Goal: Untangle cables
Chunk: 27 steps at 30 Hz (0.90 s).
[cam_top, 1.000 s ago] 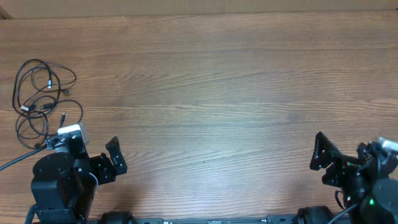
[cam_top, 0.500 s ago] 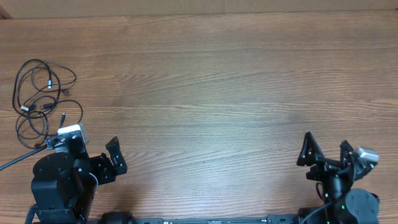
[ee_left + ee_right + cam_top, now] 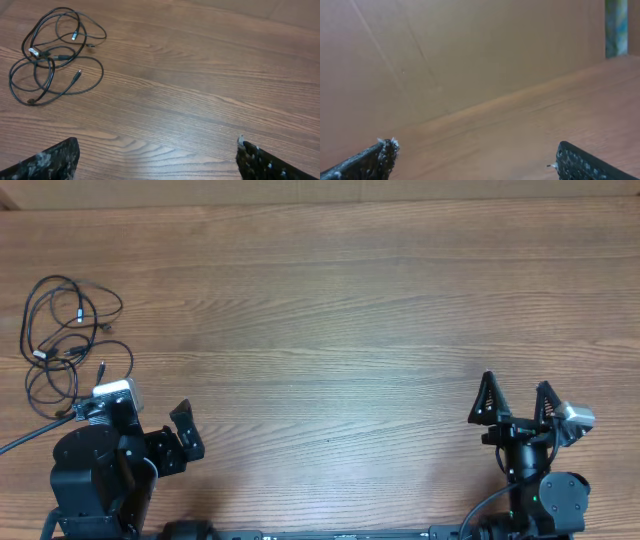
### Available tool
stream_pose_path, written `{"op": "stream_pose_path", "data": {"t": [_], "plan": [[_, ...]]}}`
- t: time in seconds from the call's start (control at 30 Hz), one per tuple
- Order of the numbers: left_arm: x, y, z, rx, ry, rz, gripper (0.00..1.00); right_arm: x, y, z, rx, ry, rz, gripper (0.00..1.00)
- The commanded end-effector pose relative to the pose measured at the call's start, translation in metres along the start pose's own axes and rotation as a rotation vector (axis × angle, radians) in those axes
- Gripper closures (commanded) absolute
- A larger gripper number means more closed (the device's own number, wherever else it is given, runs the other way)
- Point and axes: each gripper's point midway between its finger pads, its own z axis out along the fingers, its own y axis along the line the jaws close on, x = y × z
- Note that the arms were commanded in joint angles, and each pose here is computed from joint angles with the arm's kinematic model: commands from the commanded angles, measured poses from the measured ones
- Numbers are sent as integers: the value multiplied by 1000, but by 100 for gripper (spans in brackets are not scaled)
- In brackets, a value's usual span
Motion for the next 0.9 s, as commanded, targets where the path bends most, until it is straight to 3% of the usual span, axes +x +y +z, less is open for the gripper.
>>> {"op": "stream_pose_path", "data": {"t": [0.0, 0.4, 0.63, 0.87], "plan": [[0, 0, 0, 1, 0, -18, 0, 3, -3, 3, 2, -27, -42, 0], [0, 0, 0, 1, 0, -18, 1, 23, -9, 15, -21, -107, -70, 0], [0, 0, 0, 1, 0, -18, 0, 54, -20, 17, 16, 25, -88, 0], [0, 0, 0, 1, 0, -18, 0, 54, -18, 17, 3, 23, -187, 0]]}}
